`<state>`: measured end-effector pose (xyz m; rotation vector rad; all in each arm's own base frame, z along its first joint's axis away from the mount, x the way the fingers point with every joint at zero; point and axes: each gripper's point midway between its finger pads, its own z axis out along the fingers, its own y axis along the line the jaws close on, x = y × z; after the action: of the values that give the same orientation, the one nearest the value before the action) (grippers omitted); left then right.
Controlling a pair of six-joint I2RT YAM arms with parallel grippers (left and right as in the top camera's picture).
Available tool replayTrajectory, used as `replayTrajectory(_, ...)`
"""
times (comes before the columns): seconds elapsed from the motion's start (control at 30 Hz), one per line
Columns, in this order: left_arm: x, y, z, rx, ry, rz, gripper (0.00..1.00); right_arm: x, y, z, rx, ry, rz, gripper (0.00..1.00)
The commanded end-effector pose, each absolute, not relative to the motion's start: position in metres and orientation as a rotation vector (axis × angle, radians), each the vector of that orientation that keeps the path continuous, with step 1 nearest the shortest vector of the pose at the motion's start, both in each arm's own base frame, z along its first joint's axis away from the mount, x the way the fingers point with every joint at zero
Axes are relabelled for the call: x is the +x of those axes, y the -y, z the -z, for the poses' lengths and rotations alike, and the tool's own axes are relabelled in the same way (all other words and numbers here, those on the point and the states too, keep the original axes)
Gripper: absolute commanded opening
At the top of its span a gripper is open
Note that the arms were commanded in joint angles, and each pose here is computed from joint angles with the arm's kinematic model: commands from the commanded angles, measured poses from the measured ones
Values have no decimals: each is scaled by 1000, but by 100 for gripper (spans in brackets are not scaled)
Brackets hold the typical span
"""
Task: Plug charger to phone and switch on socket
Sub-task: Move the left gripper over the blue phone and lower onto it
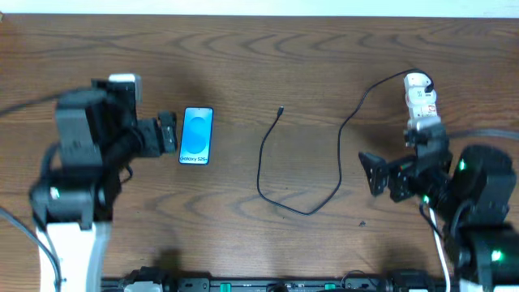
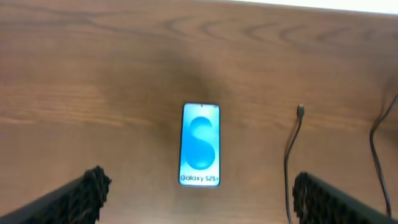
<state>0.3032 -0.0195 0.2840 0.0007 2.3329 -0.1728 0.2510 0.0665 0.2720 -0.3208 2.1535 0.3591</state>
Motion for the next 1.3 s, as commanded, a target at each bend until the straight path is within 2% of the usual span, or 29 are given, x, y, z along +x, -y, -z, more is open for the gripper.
replayTrajectory(0.0, 319, 22, -295, 98, -2413, 157, 96, 262, -72, -285, -328, -2209, -397, 99)
replayTrajectory(0.33, 357, 31, -250, 72, -2644, 257, 96, 291, -75, -262, -303, -2430, -461, 99)
replayTrajectory(0.57, 368, 38, -201, 74, -2790, 306, 96, 289, -84, -248, -314, -2492, -555, 99)
replayTrajectory(0.77, 378, 30, -145, -29, -2951, 99, 96, 288, -84, -247, -326, -2497, -552, 99)
replayTrajectory(0.97, 386, 43, -97, -13, -3055, 69, 95, 288, -82, -245, -320, -2505, -535, 99)
replayTrajectory(1.27, 390, 46, -54, -43, -3107, 53, 95, 287, -79, -242, -312, -2519, -513, 99)
